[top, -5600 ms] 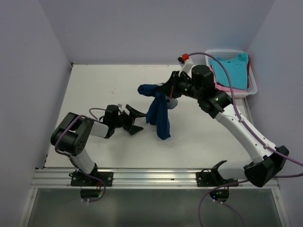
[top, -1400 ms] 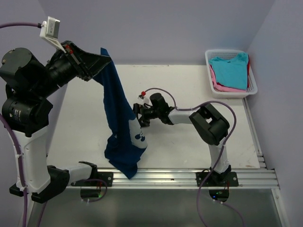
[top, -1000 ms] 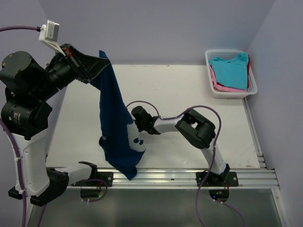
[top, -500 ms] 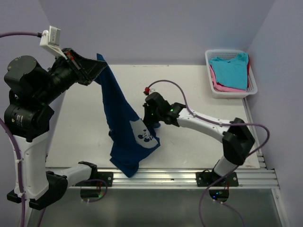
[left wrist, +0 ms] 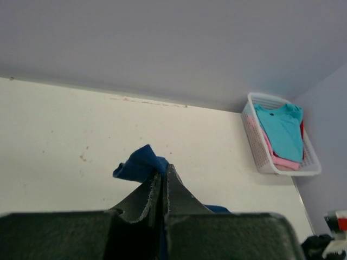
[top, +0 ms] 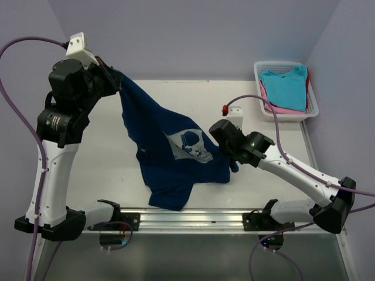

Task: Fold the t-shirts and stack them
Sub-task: Flatten the tshirt out

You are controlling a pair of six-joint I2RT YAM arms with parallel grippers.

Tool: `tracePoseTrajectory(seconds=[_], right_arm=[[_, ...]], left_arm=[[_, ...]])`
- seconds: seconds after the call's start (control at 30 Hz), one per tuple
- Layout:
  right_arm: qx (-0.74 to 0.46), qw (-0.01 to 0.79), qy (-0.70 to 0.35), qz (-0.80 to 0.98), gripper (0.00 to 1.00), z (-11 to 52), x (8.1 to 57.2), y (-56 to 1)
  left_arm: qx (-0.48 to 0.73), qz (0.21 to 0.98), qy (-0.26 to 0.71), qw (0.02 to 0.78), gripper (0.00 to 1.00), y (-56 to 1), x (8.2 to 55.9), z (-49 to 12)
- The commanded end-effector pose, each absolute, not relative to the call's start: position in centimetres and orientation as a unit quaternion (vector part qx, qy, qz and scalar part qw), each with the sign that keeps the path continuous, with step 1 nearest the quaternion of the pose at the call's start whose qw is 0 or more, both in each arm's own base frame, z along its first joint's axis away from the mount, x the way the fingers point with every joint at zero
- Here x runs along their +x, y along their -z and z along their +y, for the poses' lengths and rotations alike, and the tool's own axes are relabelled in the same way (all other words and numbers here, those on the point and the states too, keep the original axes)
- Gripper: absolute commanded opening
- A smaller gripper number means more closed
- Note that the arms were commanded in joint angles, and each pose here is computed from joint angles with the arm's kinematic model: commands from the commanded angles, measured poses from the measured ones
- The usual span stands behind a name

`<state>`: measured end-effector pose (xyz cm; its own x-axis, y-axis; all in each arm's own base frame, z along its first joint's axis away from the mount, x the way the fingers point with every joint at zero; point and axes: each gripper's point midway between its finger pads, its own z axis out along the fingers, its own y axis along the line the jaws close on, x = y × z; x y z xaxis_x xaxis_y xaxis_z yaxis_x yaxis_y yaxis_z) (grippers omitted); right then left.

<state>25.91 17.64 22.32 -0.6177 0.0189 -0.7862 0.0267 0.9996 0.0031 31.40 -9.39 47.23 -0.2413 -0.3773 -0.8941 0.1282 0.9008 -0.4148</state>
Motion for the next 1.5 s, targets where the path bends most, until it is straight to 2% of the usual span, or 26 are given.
tracePoseTrajectory(seconds=[0.0,0.03,0.1,0.13,0.17,0.2,0.23,0.3,0.37,0.47,0.6,0.67,0.83,0.87,0.97,1.23,1.47], right_arm=[[-0.019,0.349,-0.024,0.937,0.00,18.5,22.3,-17.7],[-0.053,0.283,-0.085,0.954,0.00,21.0,19.9,-16.1],[-0.094,0.211,-0.136,0.964,0.02,22.9,17.0,-13.5],[-0.110,0.193,-0.180,0.958,0.18,24.7,16.0,-13.4],[-0.141,0.159,-0.214,0.954,0.29,26.0,13.6,-13.0],[-0.154,0.158,-0.239,0.946,0.49,27.0,12.9,-13.6],[-0.166,0.154,-0.254,0.941,0.60,27.5,12.0,-14.0],[-0.161,0.182,-0.266,0.933,0.75,27.4,12.4,-15.8],[-0.134,0.246,-0.223,0.934,0.82,26.0,15.0,-17.4],[-0.076,0.323,-0.094,0.938,0.84,22.5,19.2,-18.0],[-0.026,0.354,0.015,0.935,0.80,20.7,23.7,-16.9],[-0.015,0.350,0.031,0.936,0.78,20.7,25.8,-15.9],[0.003,0.311,0.028,0.950,0.65,21.7,30.7,-11.3],[0.006,0.312,0.021,0.950,0.59,22.0,31.5,-10.9],[0.005,0.297,0.020,0.955,0.53,22.2,33.3,-9.3],[-0.010,0.284,-0.006,0.959,0.53,23.4,36.7,-7.9],[-0.022,0.250,-0.010,0.968,0.55,24.2,37.4,-5.3]], left_arm=[[-0.112,0.719,0.153,0.669,0.00,-50.0,34.3,-7.2],[-0.111,0.720,0.151,0.669,0.00,-49.9,34.8,-7.3],[-0.109,0.718,0.152,0.671,0.00,-50.2,35.7,-7.5],[-0.108,0.724,0.148,0.665,0.00,-49.6,36.5,-7.7],[-0.107,0.725,0.148,0.664,0.00,-49.5,36.8,-7.8],[-0.105,0.727,0.145,0.662,0.00,-49.3,37.2,-7.9],[-0.104,0.728,0.143,0.662,0.00,-49.3,37.4,-7.9],[-0.103,0.729,0.138,0.662,0.00,-49.1,37.8,-7.9],[-0.101,0.730,0.138,0.662,0.00,-49.0,38.0,-8.0],[-0.094,0.733,0.146,0.658,0.00,-48.8,38.2,-8.4],[-0.085,0.740,0.158,0.648,0.00,-48.2,38.2,-9.1],[-0.081,0.744,0.161,0.644,0.00,-47.9,38.1,-9.3],[-0.075,0.751,0.163,0.636,0.00,-47.0,37.3,-9.3],[-0.071,0.751,0.167,0.635,0.00,-47.0,37.1,-9.5],[-0.067,0.755,0.171,0.629,0.00,-46.5,36.6,-9.6],[-0.063,0.761,0.180,0.620,0.00,-45.3,35.9,-9.9],[-0.063,0.765,0.181,0.615,0.00,-44.6,35.4,-9.9]])
